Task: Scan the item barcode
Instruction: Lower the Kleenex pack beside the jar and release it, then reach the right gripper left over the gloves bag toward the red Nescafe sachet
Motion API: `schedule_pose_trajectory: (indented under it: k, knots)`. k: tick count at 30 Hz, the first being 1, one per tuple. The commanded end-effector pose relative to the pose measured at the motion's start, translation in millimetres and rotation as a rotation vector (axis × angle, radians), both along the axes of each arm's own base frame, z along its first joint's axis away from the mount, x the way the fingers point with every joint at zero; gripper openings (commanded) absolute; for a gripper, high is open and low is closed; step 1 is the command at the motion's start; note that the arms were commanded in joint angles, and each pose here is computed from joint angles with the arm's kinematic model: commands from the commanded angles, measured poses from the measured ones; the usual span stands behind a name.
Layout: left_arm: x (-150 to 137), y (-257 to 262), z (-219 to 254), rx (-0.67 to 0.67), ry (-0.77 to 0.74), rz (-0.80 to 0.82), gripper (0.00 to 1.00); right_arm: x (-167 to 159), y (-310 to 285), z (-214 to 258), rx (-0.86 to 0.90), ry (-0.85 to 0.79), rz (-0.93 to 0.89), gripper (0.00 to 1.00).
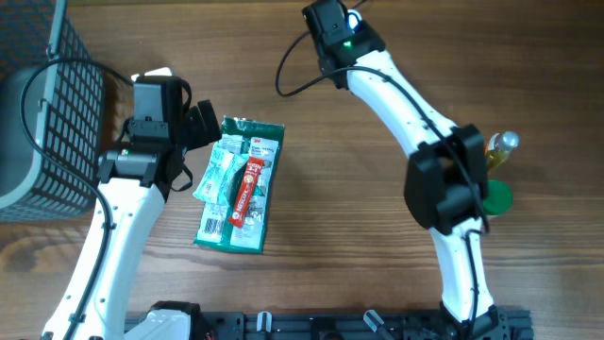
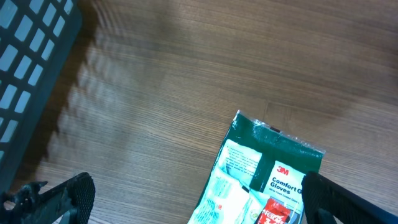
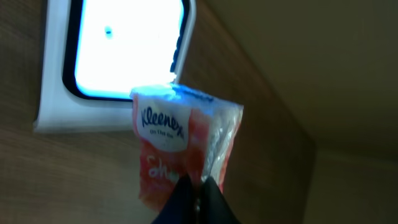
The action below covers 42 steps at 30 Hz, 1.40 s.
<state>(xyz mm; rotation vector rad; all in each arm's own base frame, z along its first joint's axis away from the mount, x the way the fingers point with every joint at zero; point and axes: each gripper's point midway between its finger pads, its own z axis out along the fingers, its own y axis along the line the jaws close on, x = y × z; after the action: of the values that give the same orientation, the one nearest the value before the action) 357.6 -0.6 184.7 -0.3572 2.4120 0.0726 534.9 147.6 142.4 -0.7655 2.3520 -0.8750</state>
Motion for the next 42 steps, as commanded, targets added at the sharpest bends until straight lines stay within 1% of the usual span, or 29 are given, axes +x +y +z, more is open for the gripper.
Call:
schedule_pose_trajectory:
  k: [1,2,3,5,6,8,10,12,14,19,22,26,29,30,31,32,33,38,40,41,42]
  knots:
    - [2.4,2.2,6.2,-0.008,-0.020,0.020,1.00,-46.8,-7.3,118.7,0.335,-0.152,-0.101,0.04]
    - [2.4,2.2,6.2,-0.007,-0.020,0.020,1.00,-62.2,-6.7,125.5,0.386,-0.117,-0.097,0.04]
    - [2.4,2.2,6.2,-0.007,-0.020,0.020,1.00,-88.3,-8.9,131.4,0.439,-0.044,-0.096,0.04]
    - [2.4,2.2,6.2,-0.007,-0.020,0.020,1.00,-125.5,-22.4,131.8,0.486,0.049,-0.175,0.04]
    - [2.4,2.2,6.2,-0.007,-0.020,0.020,1.00,-142.2,-28.5,128.1,0.504,0.100,-0.224,0.04]
    - [2.4,2.2,6.2,-0.008,-0.020,0.020,1.00,-178.2,-35.3,111.9,0.524,0.259,-0.310,0.04]
    - [2.4,2.2,6.2,-0.007,-0.020,0.020,1.00,-199.5,-28.4,91.2,0.574,0.384,-0.360,0.04]
    - [2.4,2.2,6.2,-0.007,-0.020,0.020,1.00,-211.0,-30.1,67.7,0.572,0.436,-0.457,0.04]
    - [2.4,2.2,6.2,-0.007,-0.020,0.020,1.00,-218.3,-35.0,46.1,0.541,0.466,-0.512,0.04]
    - [2.4,2.2,6.2,-0.007,-0.020,0.020,1.00,-238.5,-66.5,-14.2,0.402,0.465,-0.693,0.04]
    - [2.4,2.2,6.2,-0.007,-0.020,0.020,1.00,-255.0,-81.2,-52.2,0.363,0.509,-0.738,0.04]
    - [2.4,2.2,6.2,-0.007,-0.020,0.020,1.00,-271.6,-100.4,-80.7,0.336,0.538,-0.799,0.04]
    - [2.4,2.2,6.2,-0.007,-0.020,0.020,1.00,-276.6,-124.4,-87.9,0.289,0.475,-0.900,0.05]
    - [2.4,2.2,6.2,-0.007,-0.020,0.020,1.00,-276.3,-126.8,-89.5,0.291,0.472,-0.905,0.14]
    - [2.4,2.2,6.2,-0.007,-0.020,0.020,1.00,-274.8,-127.9,-90.1,0.296,0.471,-0.904,0.38]
    - [2.4,2.2,6.2,-0.007,-0.020,0.020,1.00,-273.1,-127.9,-90.6,0.301,0.466,-0.901,0.50]
    - [2.4,2.2,6.2,-0.007,-0.020,0.020,1.00,-271.1,-127.1,-91.3,0.308,0.460,-0.899,0.59]
    - [2.4,2.2,6.2,-0.007,-0.020,0.020,1.00,-261.6,-110.3,-98.8,0.416,0.464,-0.891,0.74]
    - [2.4,2.2,6.2,-0.007,-0.020,0.020,1.00,-255.8,-100.4,-102.2,0.478,0.467,-0.884,0.87]
    - [2.4,2.2,6.2,-0.007,-0.020,0.020,1.00,-252.9,-95.6,-103.7,0.508,0.468,-0.879,0.92]
    - [2.4,2.2,6.2,-0.007,-0.020,0.020,1.00,-250.0,-90.9,-104.9,0.536,0.470,-0.874,0.94]
